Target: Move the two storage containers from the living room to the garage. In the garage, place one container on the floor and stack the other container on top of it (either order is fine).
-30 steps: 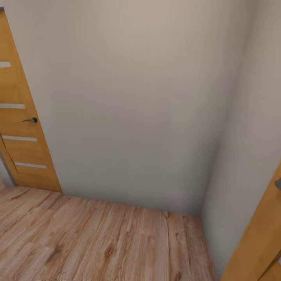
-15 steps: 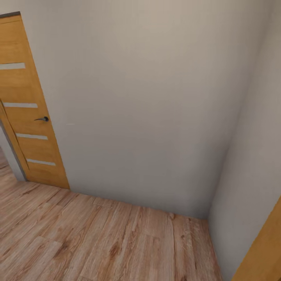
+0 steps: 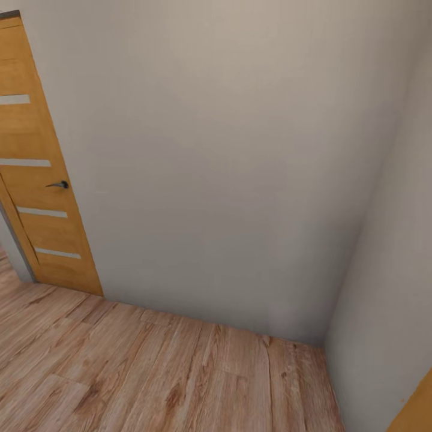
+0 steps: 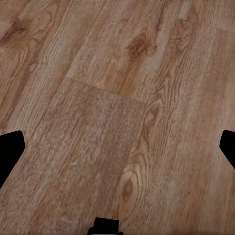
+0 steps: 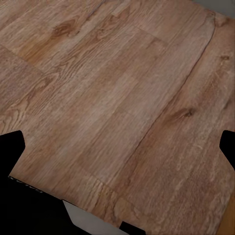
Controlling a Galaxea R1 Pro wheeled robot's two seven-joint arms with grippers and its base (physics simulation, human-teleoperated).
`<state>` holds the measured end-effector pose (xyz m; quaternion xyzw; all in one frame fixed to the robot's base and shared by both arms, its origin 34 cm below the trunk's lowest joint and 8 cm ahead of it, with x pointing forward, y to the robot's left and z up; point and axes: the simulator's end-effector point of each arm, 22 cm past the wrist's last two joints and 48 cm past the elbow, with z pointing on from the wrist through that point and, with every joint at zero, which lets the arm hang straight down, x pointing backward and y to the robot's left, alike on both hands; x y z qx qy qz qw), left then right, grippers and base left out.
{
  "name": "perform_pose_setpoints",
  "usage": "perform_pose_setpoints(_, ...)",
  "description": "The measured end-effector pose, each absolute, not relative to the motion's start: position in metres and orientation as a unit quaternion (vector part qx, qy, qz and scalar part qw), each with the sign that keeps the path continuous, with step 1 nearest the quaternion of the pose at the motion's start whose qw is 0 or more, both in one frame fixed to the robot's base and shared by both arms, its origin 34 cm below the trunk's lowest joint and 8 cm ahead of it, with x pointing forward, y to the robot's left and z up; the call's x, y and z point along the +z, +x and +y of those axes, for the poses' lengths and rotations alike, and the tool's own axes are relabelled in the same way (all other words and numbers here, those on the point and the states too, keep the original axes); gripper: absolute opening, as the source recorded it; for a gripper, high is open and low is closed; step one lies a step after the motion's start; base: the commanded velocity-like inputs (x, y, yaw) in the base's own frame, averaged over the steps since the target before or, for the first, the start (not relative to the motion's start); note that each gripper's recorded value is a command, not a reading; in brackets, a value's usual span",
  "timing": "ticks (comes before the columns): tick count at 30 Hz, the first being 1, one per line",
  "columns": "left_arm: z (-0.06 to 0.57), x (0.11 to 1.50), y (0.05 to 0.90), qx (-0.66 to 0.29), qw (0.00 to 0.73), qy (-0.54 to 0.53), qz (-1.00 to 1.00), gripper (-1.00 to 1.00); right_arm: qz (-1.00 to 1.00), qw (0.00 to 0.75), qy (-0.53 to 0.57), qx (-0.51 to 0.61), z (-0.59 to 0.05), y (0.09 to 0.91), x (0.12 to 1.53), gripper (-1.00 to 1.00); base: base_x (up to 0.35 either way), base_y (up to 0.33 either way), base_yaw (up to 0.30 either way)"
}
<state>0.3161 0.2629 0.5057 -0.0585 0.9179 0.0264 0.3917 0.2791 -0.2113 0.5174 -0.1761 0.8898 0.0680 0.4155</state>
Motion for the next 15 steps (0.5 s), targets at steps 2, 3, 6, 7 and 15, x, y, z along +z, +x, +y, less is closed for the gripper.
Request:
perform_pose_setpoints(2, 0.2630, 0.5056, 0.3161, 0.027, 0.392, -0.059, 0.918, 1.00, 0.890, 0.415, -0.176, 0.068, -0.2111, 0.2791, 0.5174, 1.00, 0.010, 0.000, 0.000)
perform_pose_setpoints(3, 0.2630, 0.5056, 0.3162, 0.027, 0.392, -0.059, 0.918, 1.00, 0.890, 0.415, -0.176, 0.068, -0.2111, 0.2791, 0.5174, 1.00, 0.017, 0.000, 0.000)
perform_pose_setpoints(6, 0.2630, 0.5057, 0.3161, 0.027, 0.392, -0.059, 0.918, 1.00, 0.890, 0.416, -0.176, 0.068, -0.2113, 0.2790, 0.5175, 1.00, 0.122, 0.000, 0.000)
perform_pose_setpoints(7, 0.2630, 0.5058, 0.3161, 0.027, 0.392, -0.059, 0.918, 1.00, 0.890, 0.416, -0.176, 0.068, -0.2113, 0.2790, 0.5175, 1.00, 0.233, 0.000, 0.000)
perform_pose_setpoints(15, 0.2630, 0.5059, 0.3161, 0.027, 0.392, -0.058, 0.918, 1.00, 0.890, 0.416, -0.176, 0.068, -0.2114, 0.2790, 0.5176, 1.00, 0.309, 0.000, 0.000)
